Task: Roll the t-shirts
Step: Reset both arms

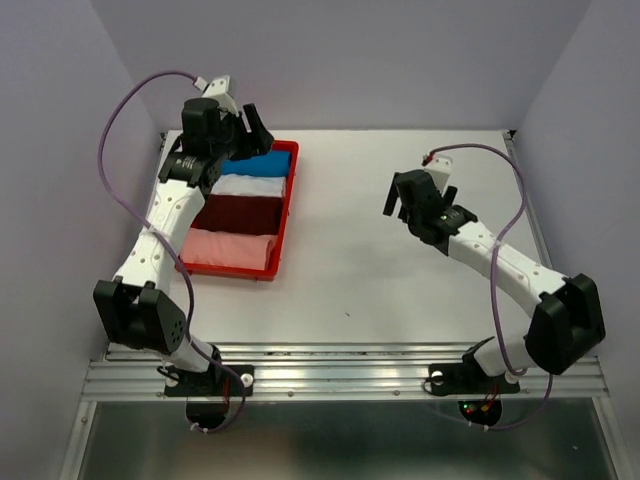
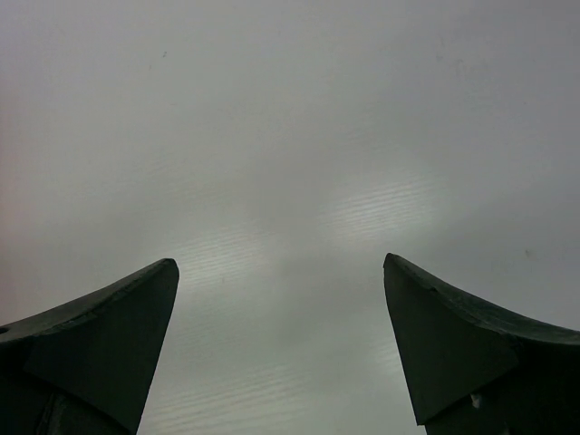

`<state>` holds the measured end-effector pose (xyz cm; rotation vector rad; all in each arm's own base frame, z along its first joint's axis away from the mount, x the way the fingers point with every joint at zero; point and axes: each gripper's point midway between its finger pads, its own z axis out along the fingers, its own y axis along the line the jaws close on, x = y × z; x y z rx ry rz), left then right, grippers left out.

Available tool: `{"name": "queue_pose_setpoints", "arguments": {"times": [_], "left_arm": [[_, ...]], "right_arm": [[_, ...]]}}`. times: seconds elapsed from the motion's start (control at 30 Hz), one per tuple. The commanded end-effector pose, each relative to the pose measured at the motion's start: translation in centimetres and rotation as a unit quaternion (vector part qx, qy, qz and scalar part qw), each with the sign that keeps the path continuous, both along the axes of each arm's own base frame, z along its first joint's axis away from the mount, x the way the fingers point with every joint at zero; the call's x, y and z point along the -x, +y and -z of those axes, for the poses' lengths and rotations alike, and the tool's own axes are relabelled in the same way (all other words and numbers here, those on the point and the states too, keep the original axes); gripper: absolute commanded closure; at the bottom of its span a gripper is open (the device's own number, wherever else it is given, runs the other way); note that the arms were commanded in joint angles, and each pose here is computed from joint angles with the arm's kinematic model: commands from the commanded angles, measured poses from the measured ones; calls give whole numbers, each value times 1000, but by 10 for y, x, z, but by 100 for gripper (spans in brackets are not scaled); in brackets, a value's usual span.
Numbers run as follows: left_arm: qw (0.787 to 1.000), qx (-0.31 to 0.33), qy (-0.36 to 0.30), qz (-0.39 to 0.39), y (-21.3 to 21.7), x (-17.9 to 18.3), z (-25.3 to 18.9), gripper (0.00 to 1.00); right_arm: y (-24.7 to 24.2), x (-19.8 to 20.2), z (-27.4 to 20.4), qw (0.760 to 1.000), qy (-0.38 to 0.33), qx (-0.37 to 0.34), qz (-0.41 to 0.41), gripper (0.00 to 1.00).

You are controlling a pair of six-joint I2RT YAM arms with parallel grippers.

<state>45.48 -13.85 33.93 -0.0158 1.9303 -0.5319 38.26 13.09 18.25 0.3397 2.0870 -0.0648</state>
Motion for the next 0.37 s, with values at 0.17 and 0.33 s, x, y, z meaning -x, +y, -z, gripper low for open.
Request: {"name": "queue_pose_setpoints", "arguments": {"times": [0.17, 0.33], "left_arm": [[999, 31, 13, -13, 7, 70, 33, 24], [998, 36, 42, -39, 16, 96, 66, 24]], "right_arm": [[-58, 62, 6, 997, 0, 5, 81, 0], [-73, 88, 20, 996, 6, 1, 94, 0]]}}
